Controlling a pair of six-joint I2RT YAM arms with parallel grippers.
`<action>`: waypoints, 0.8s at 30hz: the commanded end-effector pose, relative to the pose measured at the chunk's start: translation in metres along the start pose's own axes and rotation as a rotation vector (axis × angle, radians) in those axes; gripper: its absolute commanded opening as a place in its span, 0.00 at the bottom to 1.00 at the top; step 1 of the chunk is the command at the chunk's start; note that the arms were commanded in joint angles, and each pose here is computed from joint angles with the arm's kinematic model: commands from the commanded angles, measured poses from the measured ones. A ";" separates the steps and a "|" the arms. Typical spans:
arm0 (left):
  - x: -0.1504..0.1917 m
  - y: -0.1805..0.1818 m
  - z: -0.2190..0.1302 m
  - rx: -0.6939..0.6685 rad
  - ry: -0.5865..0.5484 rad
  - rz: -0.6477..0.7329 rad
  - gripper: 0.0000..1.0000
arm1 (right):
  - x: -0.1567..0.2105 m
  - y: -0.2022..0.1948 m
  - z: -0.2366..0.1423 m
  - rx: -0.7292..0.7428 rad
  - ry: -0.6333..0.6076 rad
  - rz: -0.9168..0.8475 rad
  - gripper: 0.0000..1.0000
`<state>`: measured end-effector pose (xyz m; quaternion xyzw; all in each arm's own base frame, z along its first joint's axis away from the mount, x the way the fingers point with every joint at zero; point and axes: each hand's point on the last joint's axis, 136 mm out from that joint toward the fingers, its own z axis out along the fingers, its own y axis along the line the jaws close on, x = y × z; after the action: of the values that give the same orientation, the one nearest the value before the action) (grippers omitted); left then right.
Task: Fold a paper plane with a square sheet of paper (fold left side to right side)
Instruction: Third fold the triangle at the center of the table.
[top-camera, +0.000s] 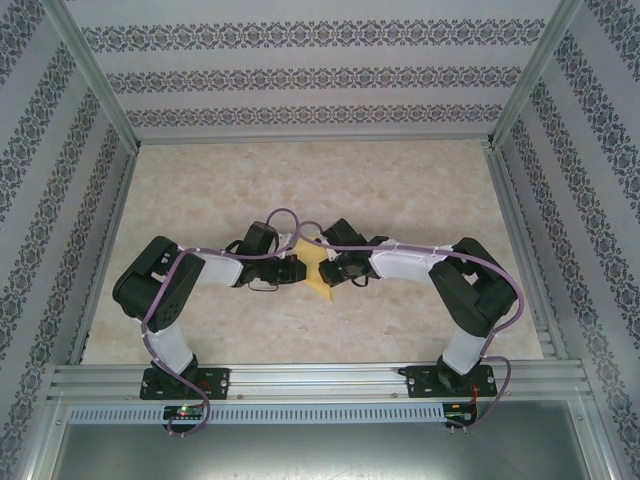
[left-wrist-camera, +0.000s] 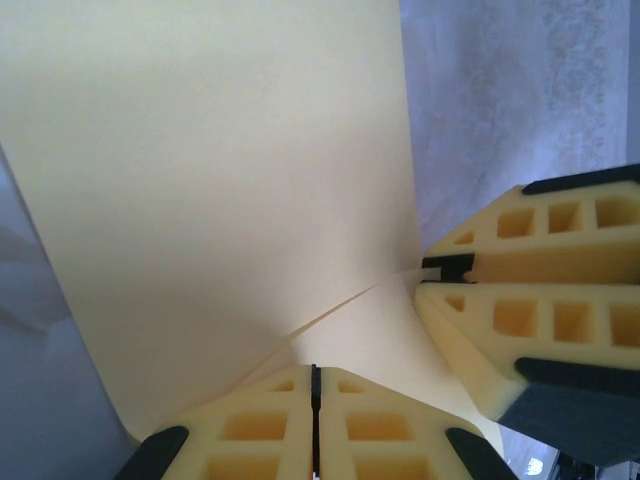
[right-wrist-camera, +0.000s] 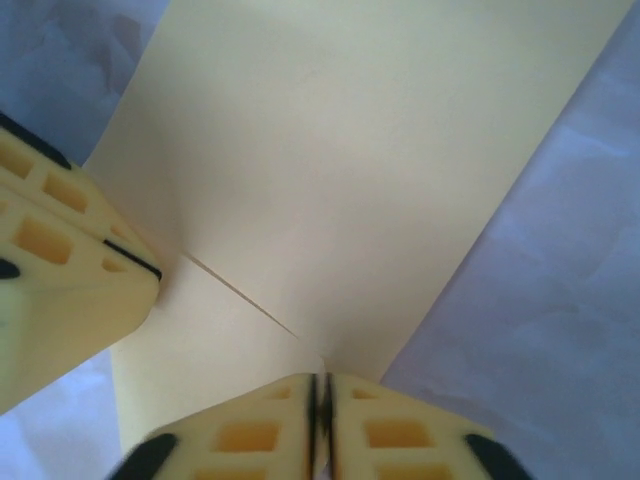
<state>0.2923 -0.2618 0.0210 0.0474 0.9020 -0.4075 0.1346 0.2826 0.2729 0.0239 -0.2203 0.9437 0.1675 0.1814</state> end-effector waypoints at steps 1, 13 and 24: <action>0.028 0.031 0.007 -0.105 0.077 -0.027 0.10 | -0.023 0.002 -0.031 -0.041 -0.068 0.037 0.28; 0.027 0.030 0.007 -0.106 0.077 -0.027 0.09 | 0.015 0.077 -0.060 -0.451 0.024 0.094 0.15; 0.026 0.028 0.006 -0.110 0.078 -0.019 0.09 | 0.032 0.064 -0.021 -0.346 0.129 0.101 0.13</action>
<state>0.2922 -0.2619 0.0208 0.0543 0.9019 -0.4062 0.1366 0.2142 0.3039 0.0413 -0.2093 0.9192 0.3266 0.0674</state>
